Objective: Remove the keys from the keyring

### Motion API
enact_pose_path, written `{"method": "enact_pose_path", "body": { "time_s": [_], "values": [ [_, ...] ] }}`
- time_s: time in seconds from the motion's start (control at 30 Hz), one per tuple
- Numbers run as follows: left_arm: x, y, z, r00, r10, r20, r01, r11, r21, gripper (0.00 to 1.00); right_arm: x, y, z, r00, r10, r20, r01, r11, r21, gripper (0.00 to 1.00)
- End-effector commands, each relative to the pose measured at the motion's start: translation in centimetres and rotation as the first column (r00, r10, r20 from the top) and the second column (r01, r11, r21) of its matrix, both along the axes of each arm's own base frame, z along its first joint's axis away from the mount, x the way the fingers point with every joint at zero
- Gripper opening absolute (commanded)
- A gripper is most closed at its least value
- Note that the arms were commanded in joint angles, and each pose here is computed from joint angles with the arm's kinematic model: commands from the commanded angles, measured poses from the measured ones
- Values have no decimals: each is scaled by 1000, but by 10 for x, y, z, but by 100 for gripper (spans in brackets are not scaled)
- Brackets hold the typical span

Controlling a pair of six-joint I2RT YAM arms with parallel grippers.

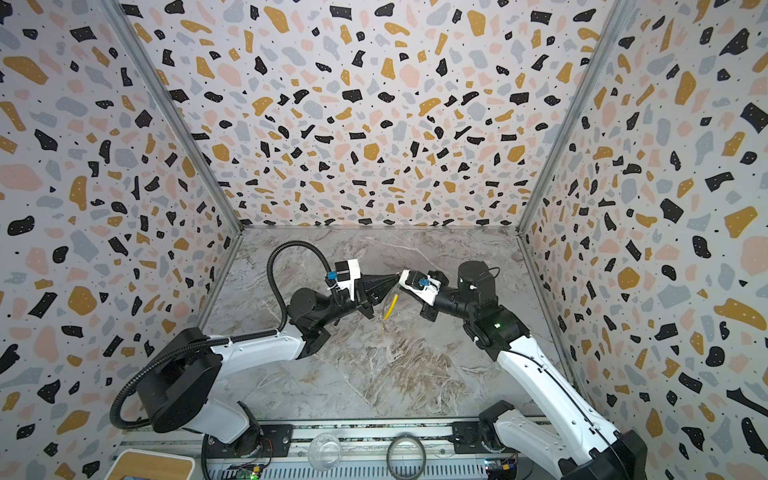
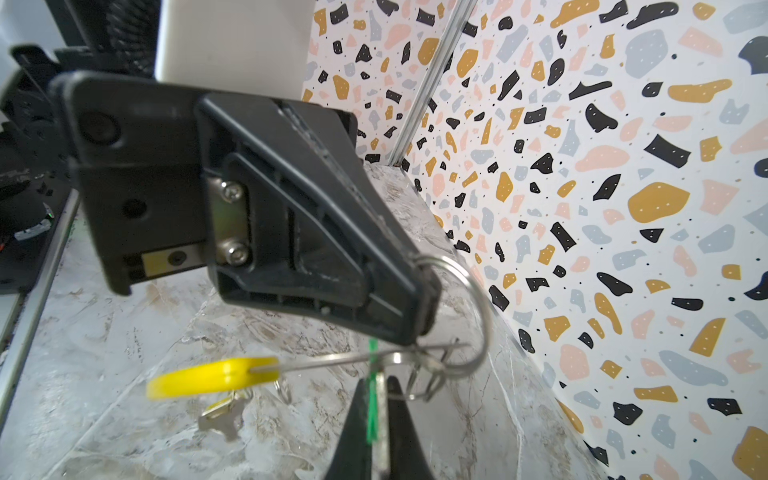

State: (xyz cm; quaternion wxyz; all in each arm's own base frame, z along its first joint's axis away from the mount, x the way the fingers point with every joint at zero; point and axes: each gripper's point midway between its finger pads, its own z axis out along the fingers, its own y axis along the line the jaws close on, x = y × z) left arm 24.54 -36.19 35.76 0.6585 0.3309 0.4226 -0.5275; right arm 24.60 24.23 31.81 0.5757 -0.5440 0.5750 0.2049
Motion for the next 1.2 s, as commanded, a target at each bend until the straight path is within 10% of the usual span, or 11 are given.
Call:
{"method": "enact_pose_path", "body": {
  "time_s": [0.0,1.17],
  "values": [
    [-16,12,24,997,-41,71,49,992,-118,0,-10,7,20,997,73,30,-73,997,-8,0],
    [-5,15,32,997,-45,60,55,982,-182,0,-13,10,7,974,215,-76,-221,972,-81,0]
  ]
}}
